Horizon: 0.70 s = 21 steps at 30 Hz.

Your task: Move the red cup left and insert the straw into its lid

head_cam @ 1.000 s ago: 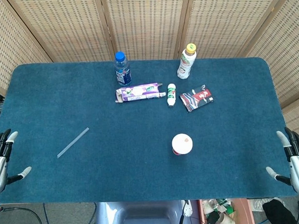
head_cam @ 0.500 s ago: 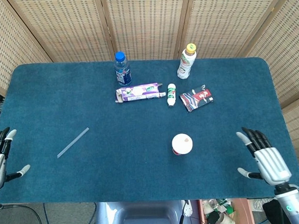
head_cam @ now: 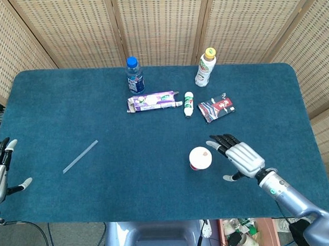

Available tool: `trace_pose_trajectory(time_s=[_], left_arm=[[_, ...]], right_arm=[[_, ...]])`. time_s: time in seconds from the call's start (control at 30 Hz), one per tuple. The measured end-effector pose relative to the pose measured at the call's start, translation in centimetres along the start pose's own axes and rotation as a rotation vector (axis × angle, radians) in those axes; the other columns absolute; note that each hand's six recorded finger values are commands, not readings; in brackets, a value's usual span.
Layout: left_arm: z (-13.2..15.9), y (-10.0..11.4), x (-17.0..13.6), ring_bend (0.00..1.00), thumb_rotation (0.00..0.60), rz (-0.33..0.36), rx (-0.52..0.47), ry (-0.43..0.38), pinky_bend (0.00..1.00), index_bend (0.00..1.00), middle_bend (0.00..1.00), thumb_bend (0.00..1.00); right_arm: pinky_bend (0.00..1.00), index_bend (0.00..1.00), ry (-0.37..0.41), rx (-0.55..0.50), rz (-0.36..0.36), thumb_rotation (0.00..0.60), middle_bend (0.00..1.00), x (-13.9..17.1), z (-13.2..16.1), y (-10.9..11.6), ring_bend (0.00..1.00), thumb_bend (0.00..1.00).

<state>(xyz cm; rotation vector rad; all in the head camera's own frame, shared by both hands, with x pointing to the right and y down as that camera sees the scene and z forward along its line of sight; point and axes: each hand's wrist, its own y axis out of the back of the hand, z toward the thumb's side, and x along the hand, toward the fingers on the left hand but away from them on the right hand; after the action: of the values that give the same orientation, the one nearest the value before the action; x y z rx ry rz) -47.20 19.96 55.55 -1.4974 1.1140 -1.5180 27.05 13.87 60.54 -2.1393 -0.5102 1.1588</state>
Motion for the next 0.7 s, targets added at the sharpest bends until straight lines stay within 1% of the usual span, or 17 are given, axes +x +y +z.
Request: trace_pose_trajectory(time_s=[0.1, 0.2, 0.33, 0.4, 0.43, 0.5, 0.53, 0.57, 0.6, 0.67, 0.7], left_arm=[[-0.1, -0.1, 0.1, 0.00, 0.600, -0.001, -0.001, 0.008, 0.00, 0.00, 0.00, 0.06], [-0.2, -0.2, 0.3, 0.00, 0.600, -0.008, 0.000, 0.017, 0.00, 0.00, 0.00, 0.06], [-0.3, -0.4, 0.5, 0.00, 0.600, -0.013, 0.007, 0.023, 0.00, 0.00, 0.00, 0.06], [-0.4, -0.5, 0.6, 0.00, 0.600, -0.015, 0.009, 0.028, 0.00, 0.00, 0.00, 0.06], [-0.5, -0.5, 0.6, 0.00, 0.600, -0.016, 0.008, 0.031, 0.00, 0.00, 0.00, 0.06], [-0.6, -0.5, 0.7, 0.00, 0.600, -0.015, 0.007, 0.036, 0.00, 0.00, 0.00, 0.06], [-0.7, -0.5, 0.7, 0.00, 0.600, -0.014, 0.006, 0.038, 0.00, 0.00, 0.00, 0.06], [-0.7, -0.5, 0.8, 0.00, 0.600, -0.013, 0.005, 0.039, 0.00, 0.00, 0.00, 0.06], [-0.7, -0.4, 0.8, 0.00, 0.600, -0.012, 0.003, 0.041, 0.00, 0.00, 0.00, 0.06], [-0.8, -0.4, 0.8, 0.00, 0.600, -0.012, 0.002, 0.044, 0.00, 0.00, 0.00, 0.06], [-0.8, -0.4, 0.8, 0.00, 0.600, -0.013, 0.001, 0.044, 0.00, 0.00, 0.00, 0.06]], right_arm=[[0.00, 0.00, -0.010, -0.008, 0.033, 0.600, 0.00, -1.4, 0.3, -0.2, 0.00, 0.00], [0.00, 0.00, -0.004, -0.002, 0.068, 0.600, 0.00, -2.7, 1.0, -0.6, 0.00, 0.00], [0.00, 0.00, 0.004, 0.018, 0.092, 0.600, 0.00, -4.1, 1.7, -1.1, 0.00, 0.00], [0.03, 0.00, 0.000, 0.025, 0.102, 0.600, 0.01, -4.9, 1.8, -1.5, 0.00, 0.00], [0.07, 0.00, -0.002, 0.023, 0.106, 0.600, 0.04, -5.2, 1.9, -1.7, 0.01, 0.00], [0.17, 0.02, -0.007, 0.018, 0.116, 0.600, 0.11, -5.9, 2.0, -2.1, 0.06, 0.00], [0.24, 0.05, -0.007, 0.016, 0.120, 0.600, 0.17, -6.2, 2.1, -2.3, 0.12, 0.00], [0.31, 0.09, -0.006, 0.014, 0.122, 0.600, 0.22, -6.5, 2.3, -2.6, 0.17, 0.02], [0.36, 0.12, -0.005, 0.012, 0.123, 0.600, 0.25, -6.7, 2.5, -2.7, 0.20, 0.04], [0.49, 0.18, -0.005, 0.006, 0.119, 0.600, 0.33, -7.2, 2.7, -3.0, 0.29, 0.12], [0.52, 0.21, -0.005, 0.005, 0.113, 0.600, 0.35, -7.3, 2.7, -3.0, 0.31, 0.14]])
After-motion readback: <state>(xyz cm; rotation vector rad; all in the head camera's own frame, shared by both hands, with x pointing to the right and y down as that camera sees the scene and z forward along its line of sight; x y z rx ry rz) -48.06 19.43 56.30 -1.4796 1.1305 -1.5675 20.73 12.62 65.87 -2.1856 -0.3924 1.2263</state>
